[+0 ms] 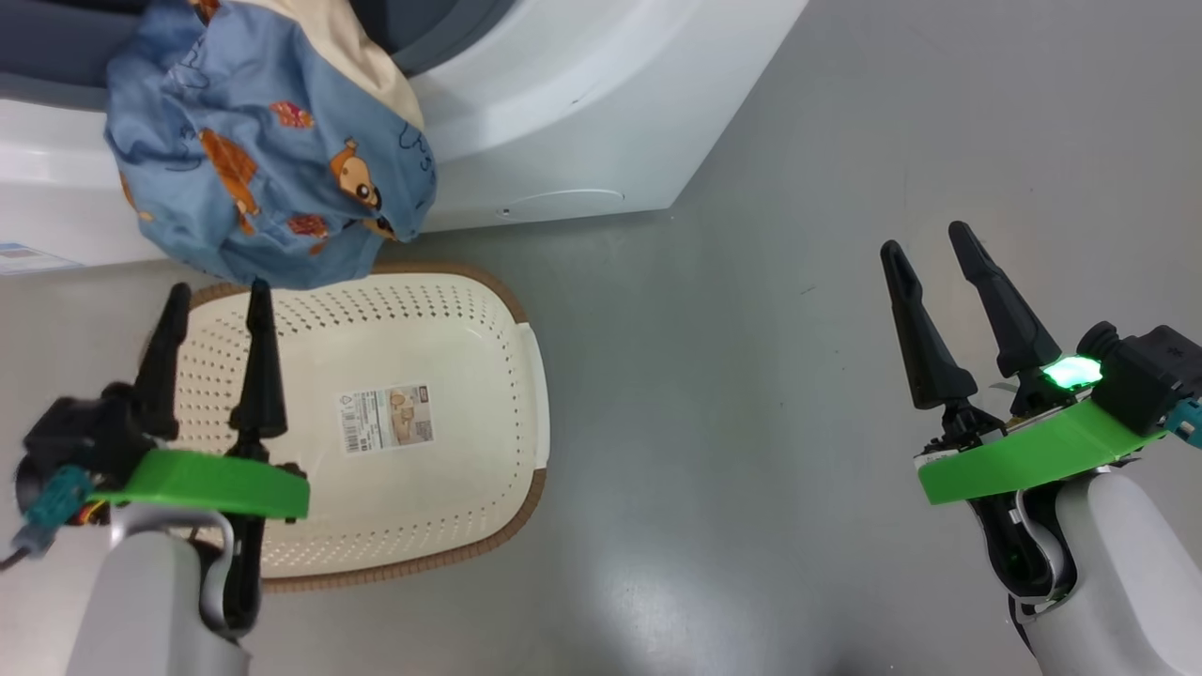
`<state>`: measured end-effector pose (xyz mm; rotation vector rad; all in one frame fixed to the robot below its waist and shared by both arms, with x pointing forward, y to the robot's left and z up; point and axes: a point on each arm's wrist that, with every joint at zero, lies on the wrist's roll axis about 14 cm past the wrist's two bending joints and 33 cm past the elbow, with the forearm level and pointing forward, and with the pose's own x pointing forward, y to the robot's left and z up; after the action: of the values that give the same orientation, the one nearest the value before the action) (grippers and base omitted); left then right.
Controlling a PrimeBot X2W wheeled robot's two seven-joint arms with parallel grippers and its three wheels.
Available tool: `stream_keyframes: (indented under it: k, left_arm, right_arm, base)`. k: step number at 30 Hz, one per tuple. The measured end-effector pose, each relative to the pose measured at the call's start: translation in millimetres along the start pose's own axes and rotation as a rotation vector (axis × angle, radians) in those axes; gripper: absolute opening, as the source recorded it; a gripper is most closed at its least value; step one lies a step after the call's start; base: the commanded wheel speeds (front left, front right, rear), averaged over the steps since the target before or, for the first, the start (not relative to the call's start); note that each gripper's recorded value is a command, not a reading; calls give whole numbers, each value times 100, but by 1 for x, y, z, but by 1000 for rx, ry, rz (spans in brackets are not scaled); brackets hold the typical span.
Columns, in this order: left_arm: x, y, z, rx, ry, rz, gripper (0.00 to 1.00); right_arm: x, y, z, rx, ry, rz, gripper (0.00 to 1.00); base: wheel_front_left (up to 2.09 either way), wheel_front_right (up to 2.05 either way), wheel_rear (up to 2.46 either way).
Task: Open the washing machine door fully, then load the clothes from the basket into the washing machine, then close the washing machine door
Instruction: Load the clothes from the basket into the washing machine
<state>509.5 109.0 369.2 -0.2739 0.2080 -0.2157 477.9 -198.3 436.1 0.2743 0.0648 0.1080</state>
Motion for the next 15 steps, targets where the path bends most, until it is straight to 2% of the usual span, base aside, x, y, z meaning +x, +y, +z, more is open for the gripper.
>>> stream_keyframes:
  k: [15]
  left_arm:
    - [52, -2, -58, 15, 213, -54, 100]
  right_arm:
    - [5, -11, -11, -3, 19, -28, 100]
  base:
    - [0, 0, 0]
